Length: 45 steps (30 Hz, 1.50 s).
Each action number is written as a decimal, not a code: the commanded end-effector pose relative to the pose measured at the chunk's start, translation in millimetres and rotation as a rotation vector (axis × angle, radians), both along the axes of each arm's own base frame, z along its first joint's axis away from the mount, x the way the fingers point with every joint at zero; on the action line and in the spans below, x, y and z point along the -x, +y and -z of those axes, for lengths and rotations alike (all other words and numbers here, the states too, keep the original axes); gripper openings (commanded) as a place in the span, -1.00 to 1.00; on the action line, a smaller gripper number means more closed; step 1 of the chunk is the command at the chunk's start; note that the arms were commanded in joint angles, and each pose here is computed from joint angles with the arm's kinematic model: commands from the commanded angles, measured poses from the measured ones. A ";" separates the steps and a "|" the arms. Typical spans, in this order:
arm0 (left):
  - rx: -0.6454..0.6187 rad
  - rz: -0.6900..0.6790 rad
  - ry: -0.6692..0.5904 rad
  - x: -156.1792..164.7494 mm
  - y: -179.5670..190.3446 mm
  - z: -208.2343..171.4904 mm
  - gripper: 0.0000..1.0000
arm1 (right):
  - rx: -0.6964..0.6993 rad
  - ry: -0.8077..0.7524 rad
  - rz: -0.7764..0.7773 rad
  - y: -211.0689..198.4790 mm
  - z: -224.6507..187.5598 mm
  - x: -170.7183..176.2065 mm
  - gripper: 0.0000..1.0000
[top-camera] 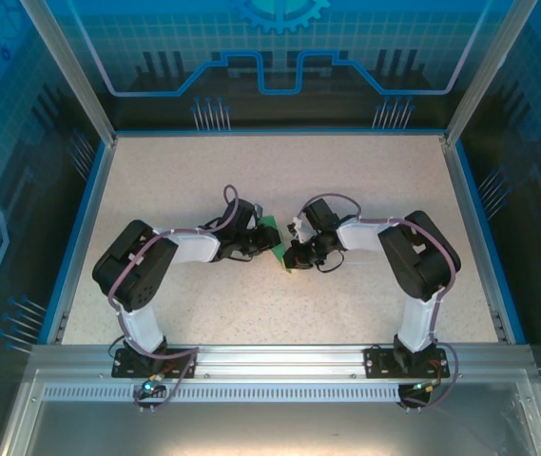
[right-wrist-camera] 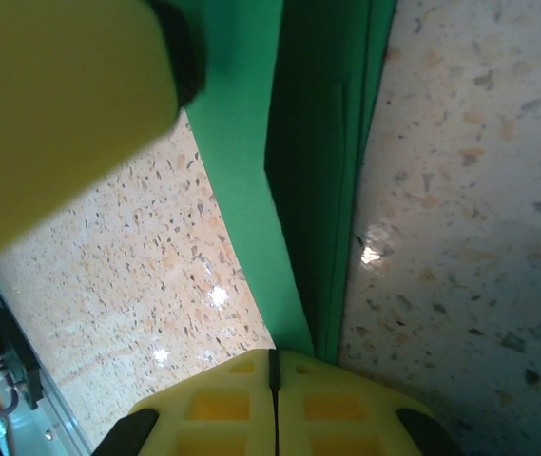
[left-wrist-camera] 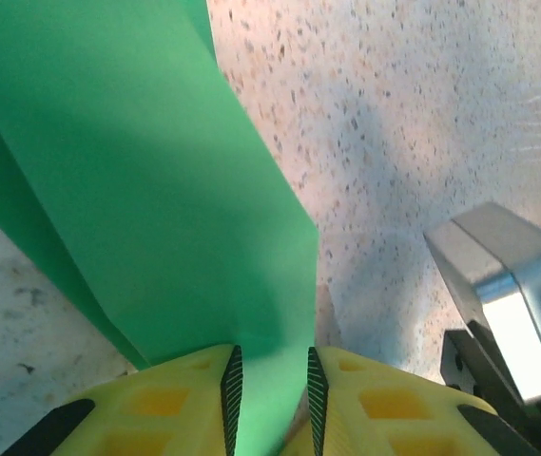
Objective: Fold a paper plane with a square sheet of paper (pick it up from the middle)
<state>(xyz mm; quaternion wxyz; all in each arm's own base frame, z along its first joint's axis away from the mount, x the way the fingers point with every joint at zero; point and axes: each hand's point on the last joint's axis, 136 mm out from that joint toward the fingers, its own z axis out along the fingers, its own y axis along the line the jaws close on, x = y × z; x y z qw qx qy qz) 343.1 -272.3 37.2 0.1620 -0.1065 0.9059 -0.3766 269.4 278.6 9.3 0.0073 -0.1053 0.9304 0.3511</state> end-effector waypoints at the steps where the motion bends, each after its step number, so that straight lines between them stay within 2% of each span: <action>1: 0.061 0.054 0.010 6.9 -14.3 2.2 -0.43 | 0.136 0.128 0.041 -26.8 37.4 21.3 -0.89; 9: -0.054 0.007 0.023 -3.0 -1.7 25.3 -0.46 | 0.169 0.164 0.033 -32.2 42.8 28.0 -0.90; 18: -0.152 -0.033 -0.013 -20.5 18.9 28.9 -0.46 | 0.184 0.174 0.015 -37.6 43.0 35.9 -0.90; 33: -0.175 -0.074 -0.041 -56.7 50.8 31.9 -0.46 | 0.188 0.179 0.011 -39.5 43.0 39.3 -0.90; 45: -0.166 -0.070 -0.074 -76.6 58.7 26.1 -0.46 | 0.191 0.180 0.012 -40.4 42.8 40.0 -0.90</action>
